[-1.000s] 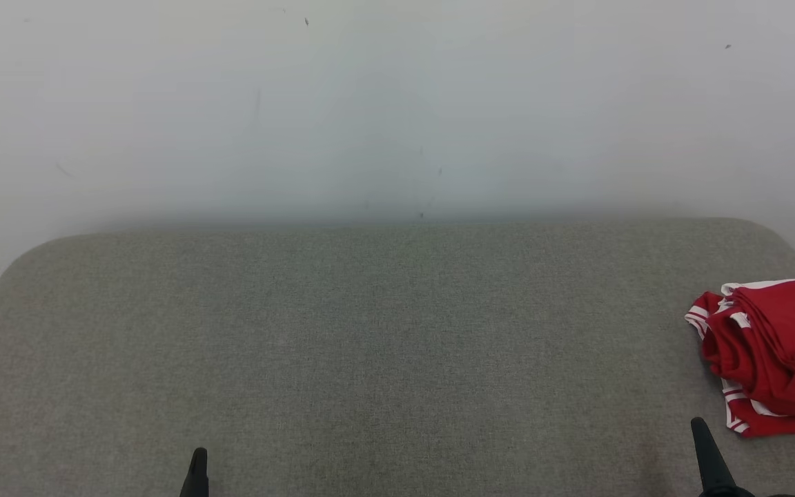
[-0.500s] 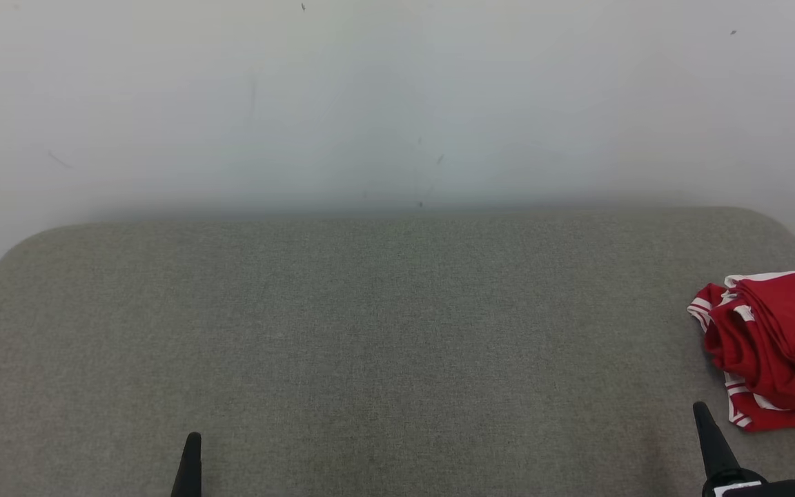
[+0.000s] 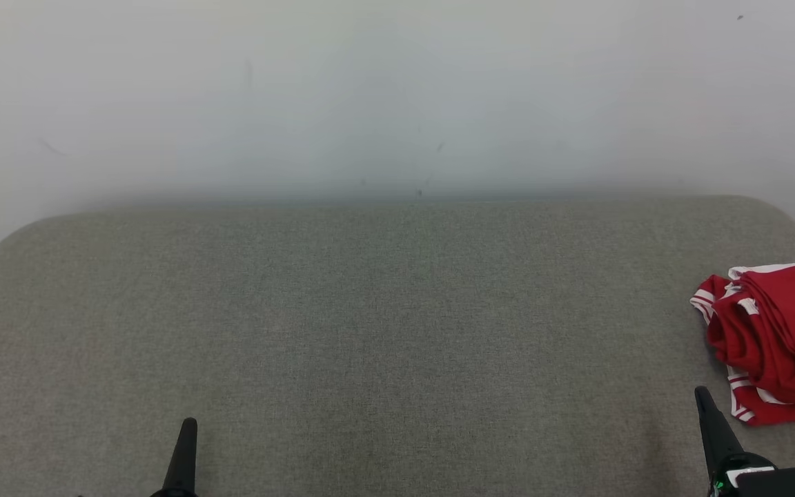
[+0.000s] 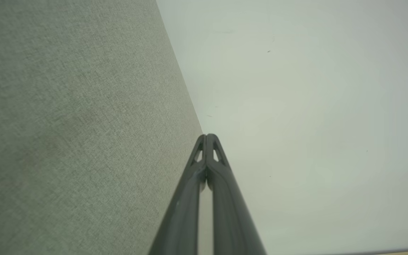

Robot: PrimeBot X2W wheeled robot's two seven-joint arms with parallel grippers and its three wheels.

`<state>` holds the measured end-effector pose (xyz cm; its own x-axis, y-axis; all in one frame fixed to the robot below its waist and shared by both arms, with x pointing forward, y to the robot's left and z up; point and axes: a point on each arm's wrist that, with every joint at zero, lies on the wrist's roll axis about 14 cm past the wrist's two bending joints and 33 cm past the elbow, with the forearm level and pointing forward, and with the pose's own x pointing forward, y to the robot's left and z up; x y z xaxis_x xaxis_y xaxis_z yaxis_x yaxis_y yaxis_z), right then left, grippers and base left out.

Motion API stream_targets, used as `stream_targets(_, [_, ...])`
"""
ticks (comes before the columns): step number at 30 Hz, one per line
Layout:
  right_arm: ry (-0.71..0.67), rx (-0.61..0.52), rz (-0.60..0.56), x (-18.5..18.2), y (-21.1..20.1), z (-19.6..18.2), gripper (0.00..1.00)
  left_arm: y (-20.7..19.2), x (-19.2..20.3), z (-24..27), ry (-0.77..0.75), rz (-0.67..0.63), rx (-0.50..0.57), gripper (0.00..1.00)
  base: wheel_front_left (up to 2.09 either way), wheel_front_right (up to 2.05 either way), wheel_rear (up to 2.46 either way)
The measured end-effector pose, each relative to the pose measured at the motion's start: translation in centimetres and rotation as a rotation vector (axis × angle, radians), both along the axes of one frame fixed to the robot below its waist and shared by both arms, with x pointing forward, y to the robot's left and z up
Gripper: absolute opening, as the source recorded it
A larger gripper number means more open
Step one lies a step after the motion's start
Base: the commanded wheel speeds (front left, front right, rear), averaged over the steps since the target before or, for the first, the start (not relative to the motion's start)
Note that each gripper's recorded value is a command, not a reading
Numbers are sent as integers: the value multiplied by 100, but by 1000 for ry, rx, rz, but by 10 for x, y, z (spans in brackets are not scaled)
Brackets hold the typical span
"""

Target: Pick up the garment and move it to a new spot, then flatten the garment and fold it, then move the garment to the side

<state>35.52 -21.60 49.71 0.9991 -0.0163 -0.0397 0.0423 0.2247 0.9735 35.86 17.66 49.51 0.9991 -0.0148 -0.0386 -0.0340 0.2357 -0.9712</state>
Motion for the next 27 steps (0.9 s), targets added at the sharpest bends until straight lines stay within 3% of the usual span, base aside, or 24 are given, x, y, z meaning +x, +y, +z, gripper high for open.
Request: stream_targets(27, [-26, 192, 0, 15, -3, 4, 0, 4, 16, 3, -11, 9, -198, 0, 0, 0, 0])
